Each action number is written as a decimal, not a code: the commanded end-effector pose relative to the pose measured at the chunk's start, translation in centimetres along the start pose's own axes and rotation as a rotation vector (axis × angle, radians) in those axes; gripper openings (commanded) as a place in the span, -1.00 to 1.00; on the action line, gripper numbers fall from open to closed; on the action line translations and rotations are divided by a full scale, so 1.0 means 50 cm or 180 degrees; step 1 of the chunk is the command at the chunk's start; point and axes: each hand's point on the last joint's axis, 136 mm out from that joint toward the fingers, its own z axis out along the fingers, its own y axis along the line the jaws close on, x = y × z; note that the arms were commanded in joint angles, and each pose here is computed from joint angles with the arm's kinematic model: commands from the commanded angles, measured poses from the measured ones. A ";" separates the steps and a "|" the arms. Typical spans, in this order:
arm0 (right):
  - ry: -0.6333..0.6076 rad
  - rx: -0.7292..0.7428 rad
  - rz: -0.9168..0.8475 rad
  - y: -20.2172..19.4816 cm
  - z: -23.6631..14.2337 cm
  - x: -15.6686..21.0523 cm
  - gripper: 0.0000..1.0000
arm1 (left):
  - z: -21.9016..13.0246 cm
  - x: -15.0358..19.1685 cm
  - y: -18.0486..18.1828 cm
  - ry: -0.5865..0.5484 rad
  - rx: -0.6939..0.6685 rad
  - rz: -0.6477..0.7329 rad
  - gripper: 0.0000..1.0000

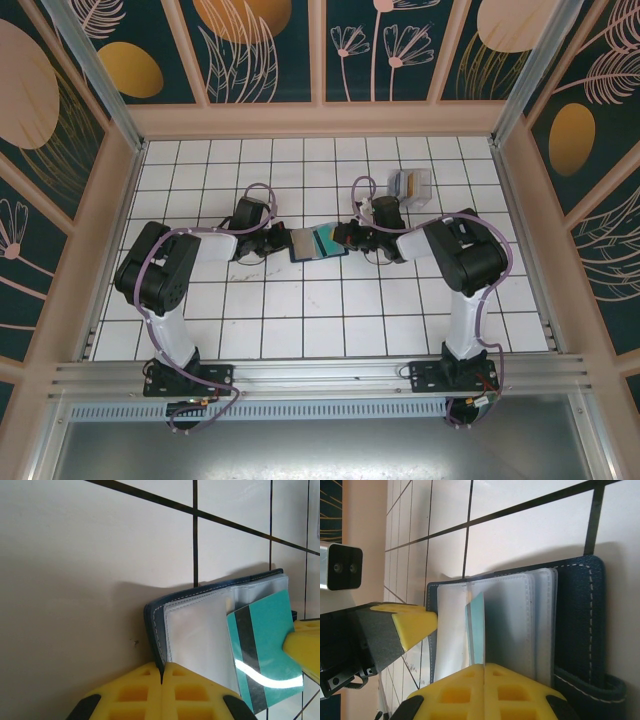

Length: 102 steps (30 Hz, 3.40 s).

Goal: Put the credit cards into the card holder
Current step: Insert the credit card into the card slot.

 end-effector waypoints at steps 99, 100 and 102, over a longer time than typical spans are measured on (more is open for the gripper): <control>-0.0073 0.0879 -0.0300 0.036 0.086 0.048 -0.51 | 0.003 0.048 0.046 0.0146 -0.0194 -0.0128 -0.82; -0.0057 0.0879 -0.0310 0.040 0.089 0.049 -0.50 | 0.002 0.046 0.045 0.0120 -0.0190 -0.0127 -0.78; -0.0032 0.0873 -0.0341 0.046 0.092 0.053 -0.49 | 0.001 0.045 0.046 0.0101 -0.0196 -0.0130 -0.76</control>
